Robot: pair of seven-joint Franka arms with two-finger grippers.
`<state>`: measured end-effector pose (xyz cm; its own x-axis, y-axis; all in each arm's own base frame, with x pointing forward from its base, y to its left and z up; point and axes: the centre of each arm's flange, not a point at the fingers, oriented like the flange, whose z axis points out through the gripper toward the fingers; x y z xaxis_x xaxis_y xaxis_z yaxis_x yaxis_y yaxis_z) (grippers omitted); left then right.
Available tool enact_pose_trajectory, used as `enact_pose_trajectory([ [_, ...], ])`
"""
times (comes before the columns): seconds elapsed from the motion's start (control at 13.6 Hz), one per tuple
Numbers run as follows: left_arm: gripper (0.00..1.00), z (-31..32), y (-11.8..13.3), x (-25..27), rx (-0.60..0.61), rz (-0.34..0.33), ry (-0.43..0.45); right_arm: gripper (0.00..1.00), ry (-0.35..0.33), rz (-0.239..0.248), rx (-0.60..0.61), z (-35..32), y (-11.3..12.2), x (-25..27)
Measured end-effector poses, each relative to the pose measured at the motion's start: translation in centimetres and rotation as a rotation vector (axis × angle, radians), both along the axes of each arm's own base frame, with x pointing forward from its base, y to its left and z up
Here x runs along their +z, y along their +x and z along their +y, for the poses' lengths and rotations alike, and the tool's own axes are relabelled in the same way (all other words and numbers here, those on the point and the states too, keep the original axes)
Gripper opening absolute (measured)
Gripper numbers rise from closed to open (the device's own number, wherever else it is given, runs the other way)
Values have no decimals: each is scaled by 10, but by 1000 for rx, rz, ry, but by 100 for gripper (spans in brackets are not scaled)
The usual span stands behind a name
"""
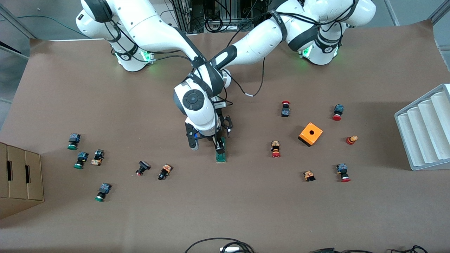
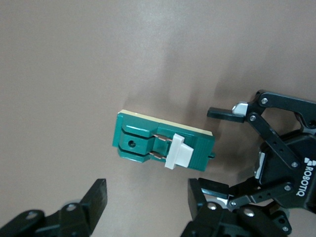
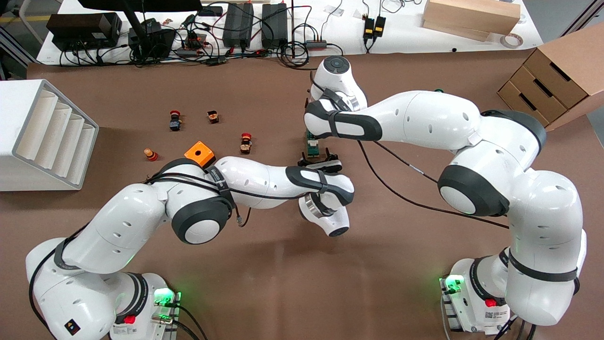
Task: Close load switch with both arms
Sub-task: 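Position the right gripper fingers around the white switch lever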
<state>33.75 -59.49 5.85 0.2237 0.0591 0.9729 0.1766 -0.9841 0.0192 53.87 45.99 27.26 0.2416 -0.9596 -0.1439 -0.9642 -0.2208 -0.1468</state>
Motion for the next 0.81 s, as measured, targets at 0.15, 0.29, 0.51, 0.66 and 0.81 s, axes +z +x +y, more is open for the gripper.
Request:
enact_pose_trajectory([
  [0.15,100,0,0,0,0,0,-3,73,2,-5,4,5,-3,-6],
  [0.29,100,1,-1,-2,0,2,-1,71,2,-7,6,8,-6,-10],
  [0.51,100,2,-2,-6,0,5,3,72,1,-8,5,7,-5,-10],
  [0.66,100,2,-2,-7,0,7,4,72,1,-9,3,6,-4,-10],
  [0.81,100,-1,-7,-6,-5,14,-2,72,1,-9,3,6,-4,-10],
])
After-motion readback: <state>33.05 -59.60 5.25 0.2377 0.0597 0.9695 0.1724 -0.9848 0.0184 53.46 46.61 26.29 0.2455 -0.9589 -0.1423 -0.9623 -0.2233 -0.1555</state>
